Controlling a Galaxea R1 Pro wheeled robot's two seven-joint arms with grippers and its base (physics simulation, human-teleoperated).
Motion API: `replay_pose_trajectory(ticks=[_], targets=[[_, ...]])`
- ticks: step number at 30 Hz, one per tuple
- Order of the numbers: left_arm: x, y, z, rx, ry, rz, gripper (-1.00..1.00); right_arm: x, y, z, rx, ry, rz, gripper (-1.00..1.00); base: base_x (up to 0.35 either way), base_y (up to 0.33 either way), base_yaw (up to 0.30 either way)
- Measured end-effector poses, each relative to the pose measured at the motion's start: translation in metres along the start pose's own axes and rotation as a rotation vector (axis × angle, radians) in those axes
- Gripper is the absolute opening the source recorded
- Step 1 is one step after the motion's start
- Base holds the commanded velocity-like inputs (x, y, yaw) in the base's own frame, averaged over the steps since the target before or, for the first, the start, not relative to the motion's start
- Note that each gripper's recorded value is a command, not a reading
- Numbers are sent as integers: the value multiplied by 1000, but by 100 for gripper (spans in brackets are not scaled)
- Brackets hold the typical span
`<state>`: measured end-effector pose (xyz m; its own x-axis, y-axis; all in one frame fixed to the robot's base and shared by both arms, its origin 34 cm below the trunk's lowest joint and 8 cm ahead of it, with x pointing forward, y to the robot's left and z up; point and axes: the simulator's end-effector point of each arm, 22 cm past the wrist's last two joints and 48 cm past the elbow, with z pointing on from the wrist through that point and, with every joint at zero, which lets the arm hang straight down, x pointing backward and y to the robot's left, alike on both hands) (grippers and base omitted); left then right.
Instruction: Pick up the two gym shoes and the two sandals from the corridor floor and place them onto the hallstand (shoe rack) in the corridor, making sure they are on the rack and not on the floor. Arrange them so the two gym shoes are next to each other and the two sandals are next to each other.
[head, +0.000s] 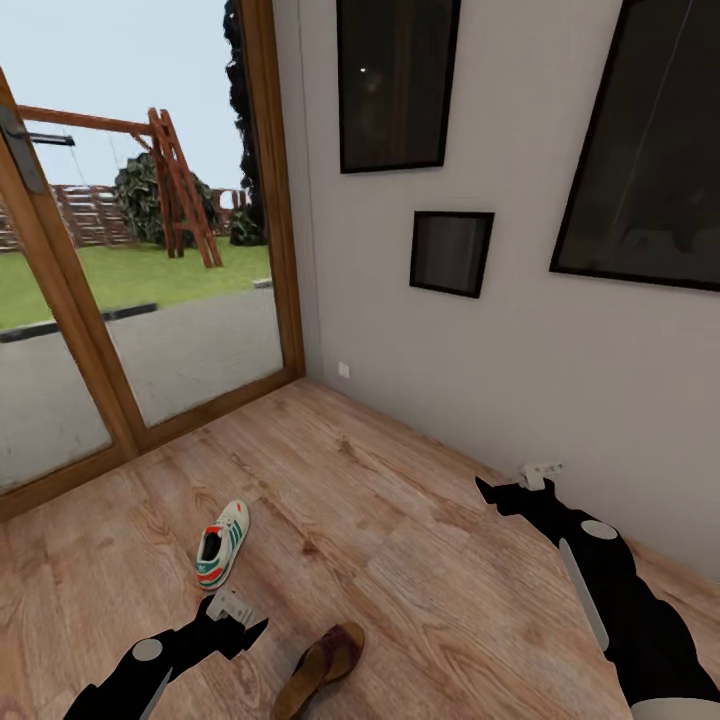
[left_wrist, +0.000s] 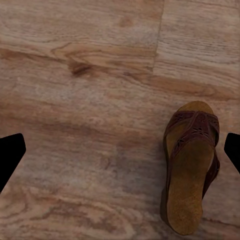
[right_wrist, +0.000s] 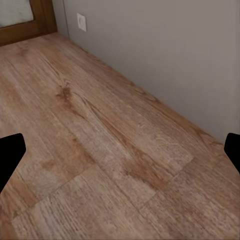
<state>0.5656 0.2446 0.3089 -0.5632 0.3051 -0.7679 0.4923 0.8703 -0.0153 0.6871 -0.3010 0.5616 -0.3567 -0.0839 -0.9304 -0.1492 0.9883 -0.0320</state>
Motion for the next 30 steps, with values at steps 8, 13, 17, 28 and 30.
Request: replay_pose_trajectory(ticks=[8, 13, 17, 28, 30], targets=[[0, 0, 0, 0, 0, 1, 100, -1, 0, 0, 0, 0, 0, 100, 0, 0, 0], [6, -1, 2, 4, 11, -4, 100, 6, 0, 3, -1, 12, 2, 100, 0, 0, 0], [15, -3, 6, 9, 27, -10, 100, 17, 0, 8, -2, 29, 4, 100, 0, 0, 0], [47, -10, 15, 29, 81, -34, 100, 51, 1, 22, -7, 88, 12, 100, 0, 0, 0], [53, -12, 17, 33, 92, -39, 100, 57, 1, 25, -8, 99, 13, 100, 0, 0, 0]])
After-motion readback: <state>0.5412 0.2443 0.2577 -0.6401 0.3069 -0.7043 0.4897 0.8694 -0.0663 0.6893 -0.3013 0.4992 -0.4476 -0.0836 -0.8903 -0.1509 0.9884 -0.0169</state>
